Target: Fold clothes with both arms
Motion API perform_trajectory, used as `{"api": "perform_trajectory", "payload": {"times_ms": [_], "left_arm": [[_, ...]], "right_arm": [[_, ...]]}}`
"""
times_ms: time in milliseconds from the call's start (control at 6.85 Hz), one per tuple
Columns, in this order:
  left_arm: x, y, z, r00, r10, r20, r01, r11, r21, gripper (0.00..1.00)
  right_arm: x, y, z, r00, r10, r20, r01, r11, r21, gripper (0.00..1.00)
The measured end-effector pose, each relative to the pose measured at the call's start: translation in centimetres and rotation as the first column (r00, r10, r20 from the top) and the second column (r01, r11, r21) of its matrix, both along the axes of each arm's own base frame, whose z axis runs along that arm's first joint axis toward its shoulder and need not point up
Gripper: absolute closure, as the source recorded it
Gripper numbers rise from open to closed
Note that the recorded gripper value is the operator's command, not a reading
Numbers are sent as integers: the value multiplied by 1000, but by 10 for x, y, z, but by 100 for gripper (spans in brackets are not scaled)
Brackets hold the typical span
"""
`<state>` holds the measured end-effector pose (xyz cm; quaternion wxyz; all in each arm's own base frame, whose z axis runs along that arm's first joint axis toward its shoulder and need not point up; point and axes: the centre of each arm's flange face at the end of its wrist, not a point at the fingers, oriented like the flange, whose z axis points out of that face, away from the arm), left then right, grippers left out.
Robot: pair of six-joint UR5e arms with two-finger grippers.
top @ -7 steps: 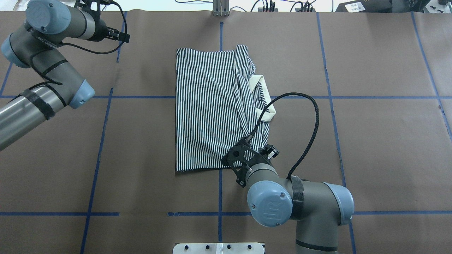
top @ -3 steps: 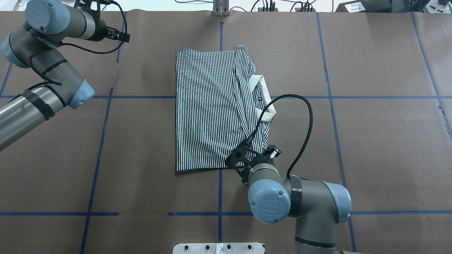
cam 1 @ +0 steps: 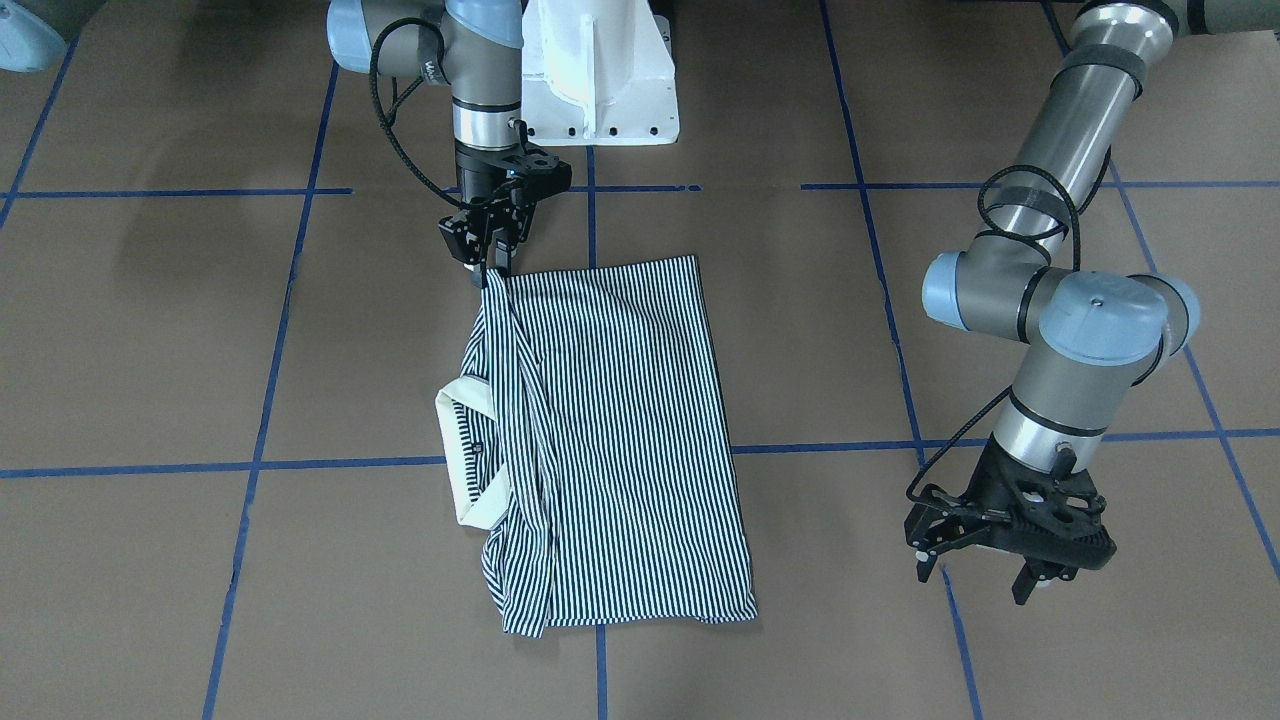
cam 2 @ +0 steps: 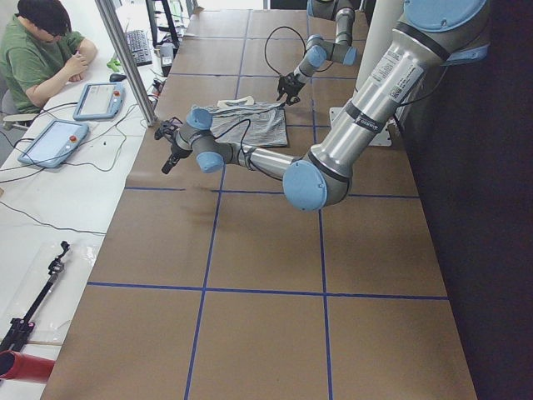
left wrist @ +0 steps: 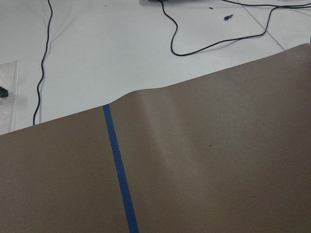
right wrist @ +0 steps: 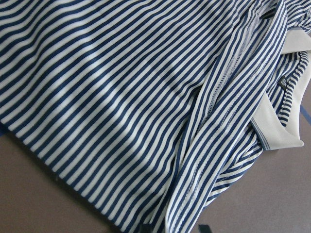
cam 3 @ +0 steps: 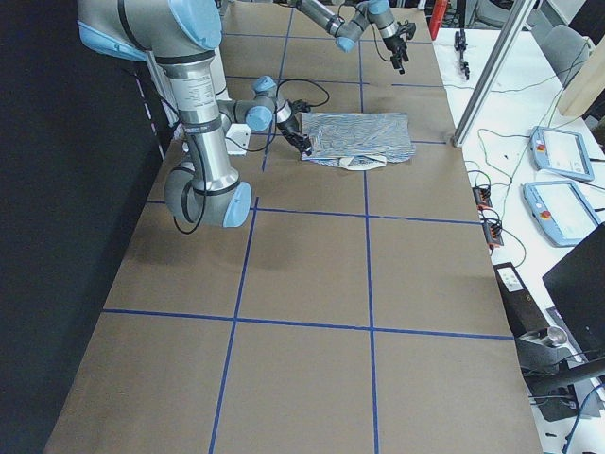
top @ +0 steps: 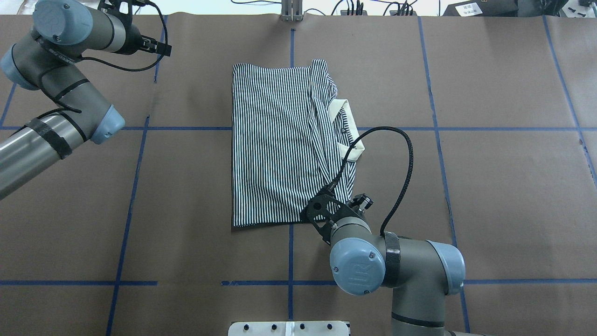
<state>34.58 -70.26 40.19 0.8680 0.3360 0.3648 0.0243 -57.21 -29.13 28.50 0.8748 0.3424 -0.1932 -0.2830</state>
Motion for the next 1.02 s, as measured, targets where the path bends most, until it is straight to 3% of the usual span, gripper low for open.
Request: {"api": "perform_trajectory", "payload": {"times_ms": [292,584,876,1022], "left_arm": [[0,0,0,1000,1,-1,-1,1000,0,0],[0,0,-1,1000,1,-2,-1,1000,2,0],[1,1,-2,1000,2,-2,-2,1000,4,0],[2,1,-2,1000,3,-3,-3,1000,4,0]], "right_arm": [[8,-11,-2,1000,-19,-4,19,1000,-7,100],[29,-36,9,999,-33,-8,32,998,-55,100],[45,-35,40,1000,-6,-29,3,995,-99,100],[47,-27,51,999,35,-14,-37,989,-141,48]]}}
